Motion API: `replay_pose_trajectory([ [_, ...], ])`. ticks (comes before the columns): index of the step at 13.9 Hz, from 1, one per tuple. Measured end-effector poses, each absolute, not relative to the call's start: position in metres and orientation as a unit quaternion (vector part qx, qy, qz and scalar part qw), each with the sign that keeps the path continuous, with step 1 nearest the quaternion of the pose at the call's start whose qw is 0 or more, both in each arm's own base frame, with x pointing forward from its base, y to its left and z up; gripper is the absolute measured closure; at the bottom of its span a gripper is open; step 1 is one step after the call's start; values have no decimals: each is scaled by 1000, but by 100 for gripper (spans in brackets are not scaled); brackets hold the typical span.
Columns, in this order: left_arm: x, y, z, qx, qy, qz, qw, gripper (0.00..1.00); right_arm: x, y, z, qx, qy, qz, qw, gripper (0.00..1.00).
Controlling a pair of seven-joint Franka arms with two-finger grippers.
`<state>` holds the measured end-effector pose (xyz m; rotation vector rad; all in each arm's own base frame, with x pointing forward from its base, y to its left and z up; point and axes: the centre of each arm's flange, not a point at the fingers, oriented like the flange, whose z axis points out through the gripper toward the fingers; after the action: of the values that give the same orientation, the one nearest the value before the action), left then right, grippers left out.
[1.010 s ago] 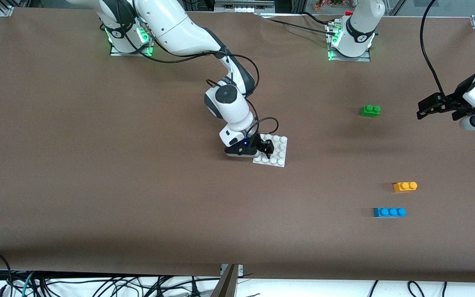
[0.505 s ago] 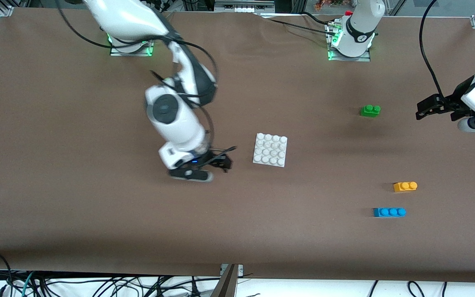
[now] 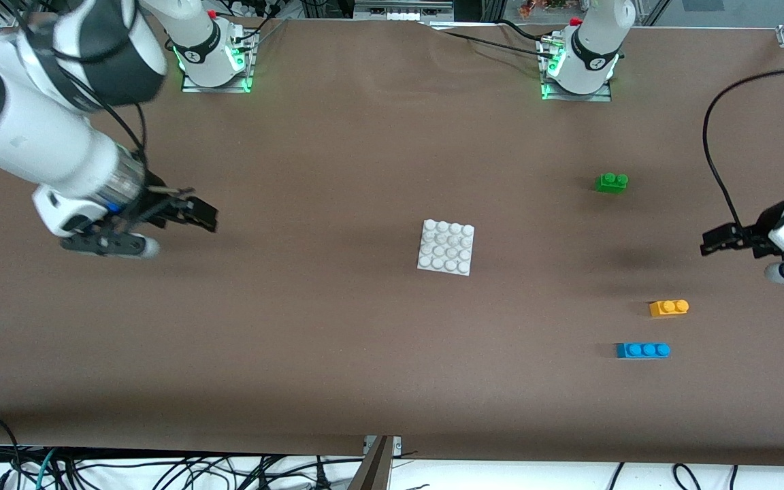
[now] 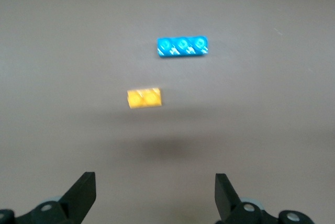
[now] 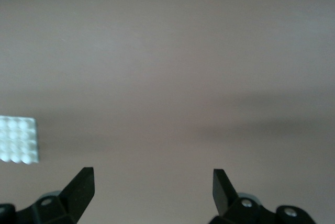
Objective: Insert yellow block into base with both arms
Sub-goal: 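Withdraw the right gripper to rest while the left gripper reaches the yellow block, then grasp the yellow block with the left gripper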
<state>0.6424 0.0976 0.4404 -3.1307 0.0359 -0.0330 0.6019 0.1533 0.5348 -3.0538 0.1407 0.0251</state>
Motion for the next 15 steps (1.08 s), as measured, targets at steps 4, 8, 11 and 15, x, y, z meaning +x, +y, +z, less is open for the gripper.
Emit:
replay_pose_trajectory([
  [4, 678, 101, 359, -998, 19, -56, 13, 0, 576, 147, 550, -1000, 23, 12, 3, 0],
  [8, 690, 116, 281, -997, 12, -70, 17, 0, 573, 114, 554, -999, -16, 40, -11, 0],
  [11, 688, 120, 239, -998, 10, -56, 15, 0, 566, 87, 581, -998, -20, 55, -12, 0],
  [15, 686, 125, 207, -998, 6, -53, 15, 0, 554, 81, 615, -999, -21, 43, -8, 0],
])
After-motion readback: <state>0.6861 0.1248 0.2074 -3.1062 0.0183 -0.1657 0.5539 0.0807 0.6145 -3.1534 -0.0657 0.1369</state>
